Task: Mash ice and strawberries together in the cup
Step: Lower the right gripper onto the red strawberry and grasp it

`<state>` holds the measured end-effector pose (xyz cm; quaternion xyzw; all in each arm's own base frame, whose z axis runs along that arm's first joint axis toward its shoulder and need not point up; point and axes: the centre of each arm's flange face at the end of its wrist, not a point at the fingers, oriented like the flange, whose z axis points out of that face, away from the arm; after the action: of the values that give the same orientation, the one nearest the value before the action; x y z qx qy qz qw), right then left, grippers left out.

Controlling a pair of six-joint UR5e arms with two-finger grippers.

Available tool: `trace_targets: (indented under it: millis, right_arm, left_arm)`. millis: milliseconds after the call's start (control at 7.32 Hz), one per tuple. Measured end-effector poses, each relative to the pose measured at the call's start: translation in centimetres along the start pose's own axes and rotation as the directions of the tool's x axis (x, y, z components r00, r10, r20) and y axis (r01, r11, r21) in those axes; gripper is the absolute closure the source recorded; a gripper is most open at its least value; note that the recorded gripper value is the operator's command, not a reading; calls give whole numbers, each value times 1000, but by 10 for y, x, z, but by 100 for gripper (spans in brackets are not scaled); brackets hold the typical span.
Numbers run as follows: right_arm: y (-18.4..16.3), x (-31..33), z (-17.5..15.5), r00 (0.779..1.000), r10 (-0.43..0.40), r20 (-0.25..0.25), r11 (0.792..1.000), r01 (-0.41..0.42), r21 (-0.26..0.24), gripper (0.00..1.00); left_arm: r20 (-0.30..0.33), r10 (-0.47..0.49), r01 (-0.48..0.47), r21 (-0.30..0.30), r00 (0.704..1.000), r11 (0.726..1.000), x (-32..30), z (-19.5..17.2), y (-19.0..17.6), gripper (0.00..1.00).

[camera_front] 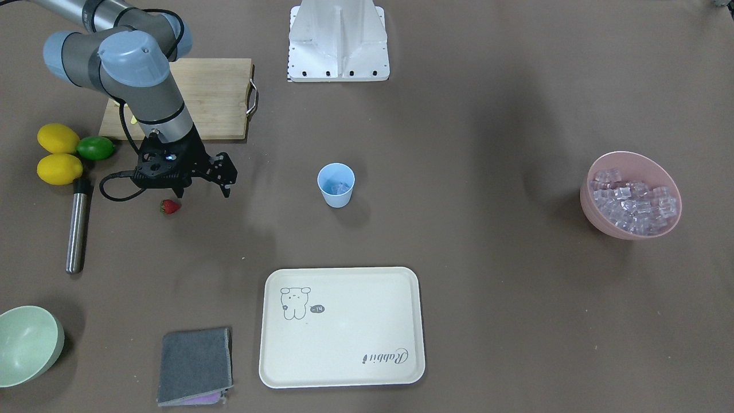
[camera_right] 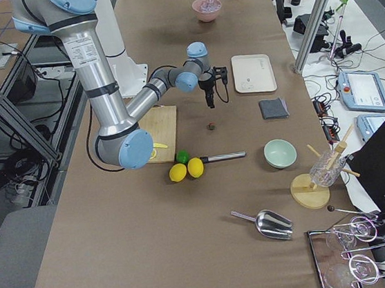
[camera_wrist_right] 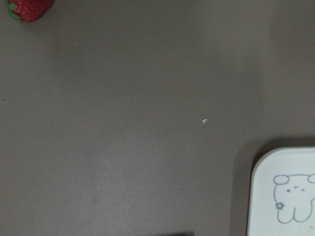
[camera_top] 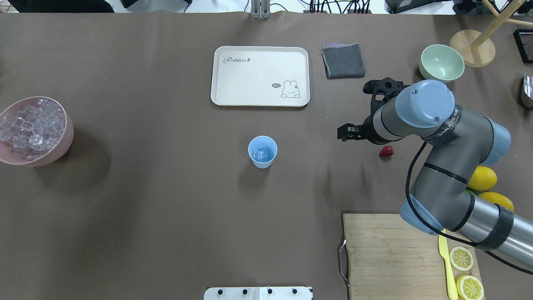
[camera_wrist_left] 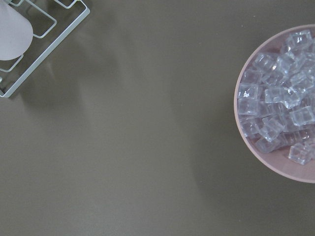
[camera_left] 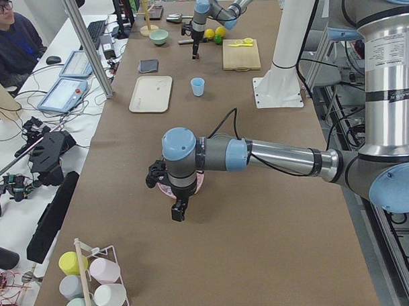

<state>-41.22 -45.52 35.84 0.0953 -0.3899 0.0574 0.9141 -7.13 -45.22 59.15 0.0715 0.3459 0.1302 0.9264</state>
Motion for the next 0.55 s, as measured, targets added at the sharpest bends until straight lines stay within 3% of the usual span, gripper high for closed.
trace_targets:
  millis: [273, 546]
  right_arm:
    - [0, 19, 13, 1000, -20, 2, 1000, 20, -1, 0]
    - [-4, 48, 19, 997, -76, -29, 997, 76, -3, 0]
  left_arm:
    - [-5, 5, -5, 1, 1000, 1000, -2, 1, 5, 1]
    - [-5, 6, -6, 0, 1000, 1000, -2, 2, 7, 1]
